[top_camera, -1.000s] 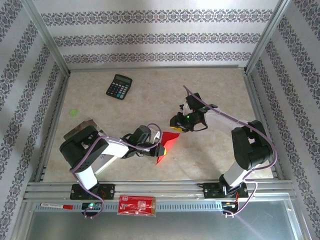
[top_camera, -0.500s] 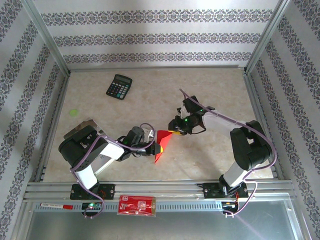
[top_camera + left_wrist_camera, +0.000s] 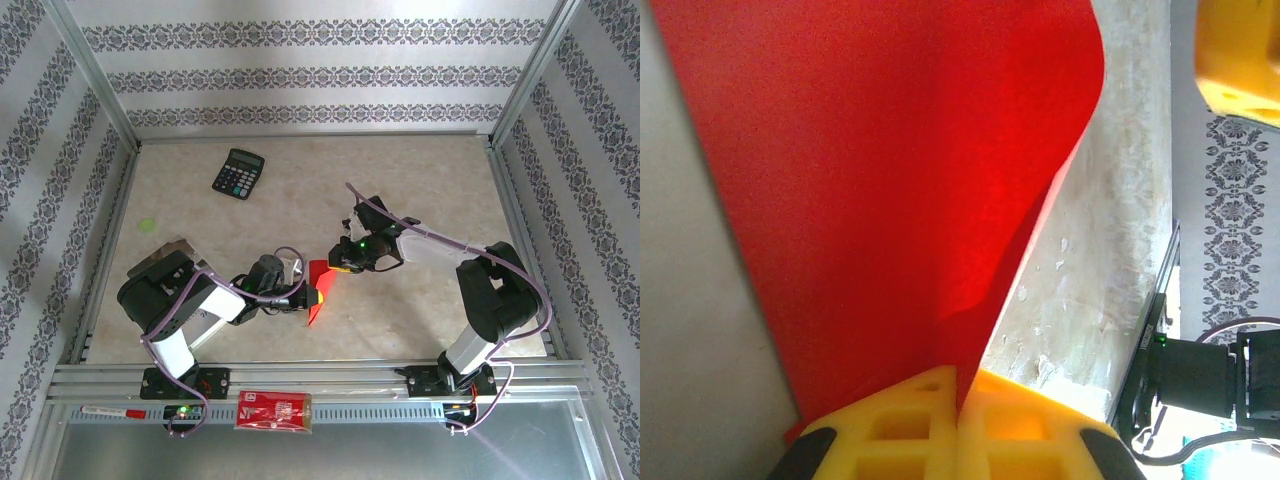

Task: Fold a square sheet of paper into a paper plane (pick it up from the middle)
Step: Fold the wing for the fifth time at the center of the table.

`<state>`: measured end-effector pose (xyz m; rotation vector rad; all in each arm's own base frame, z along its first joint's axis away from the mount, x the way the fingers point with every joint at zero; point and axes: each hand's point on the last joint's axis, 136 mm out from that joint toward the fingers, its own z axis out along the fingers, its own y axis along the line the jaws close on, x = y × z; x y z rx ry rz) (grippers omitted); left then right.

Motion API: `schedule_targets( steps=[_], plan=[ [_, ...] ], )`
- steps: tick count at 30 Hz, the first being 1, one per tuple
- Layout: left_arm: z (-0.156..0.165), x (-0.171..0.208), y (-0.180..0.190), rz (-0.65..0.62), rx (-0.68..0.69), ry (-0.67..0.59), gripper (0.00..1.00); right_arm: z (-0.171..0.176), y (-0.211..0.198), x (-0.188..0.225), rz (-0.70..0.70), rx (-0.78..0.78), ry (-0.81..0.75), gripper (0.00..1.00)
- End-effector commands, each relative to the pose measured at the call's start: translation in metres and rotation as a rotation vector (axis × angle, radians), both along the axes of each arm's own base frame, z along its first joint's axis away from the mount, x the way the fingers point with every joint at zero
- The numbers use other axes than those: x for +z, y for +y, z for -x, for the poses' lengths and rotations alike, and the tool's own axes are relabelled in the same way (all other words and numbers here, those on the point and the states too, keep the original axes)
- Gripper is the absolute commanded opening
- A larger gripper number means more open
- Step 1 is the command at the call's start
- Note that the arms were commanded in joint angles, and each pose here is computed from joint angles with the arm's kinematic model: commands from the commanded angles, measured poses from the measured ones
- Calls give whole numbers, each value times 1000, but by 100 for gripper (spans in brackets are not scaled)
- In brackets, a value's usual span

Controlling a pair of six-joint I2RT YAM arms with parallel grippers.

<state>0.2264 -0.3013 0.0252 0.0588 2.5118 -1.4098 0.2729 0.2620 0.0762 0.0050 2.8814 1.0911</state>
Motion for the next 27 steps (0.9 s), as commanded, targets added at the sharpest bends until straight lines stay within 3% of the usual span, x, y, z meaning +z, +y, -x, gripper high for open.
schedule_targets(
  steps=[1, 9, 13, 27],
  plan=[
    [-2, -3, 4, -55, -37, -18, 0, -4, -7, 3, 17, -19, -44, 21],
    [13, 30, -30, -126, -276, -185, 0, -28, -56, 37, 23, -163, -142, 20],
    [21, 34, -36, -137, -346, -226, 0, -27, -61, 44, 26, -151, -152, 20],
    [24, 16, -38, -27, -294, -62, 0, -17, -55, 25, 28, -123, -101, 21]
  ],
)
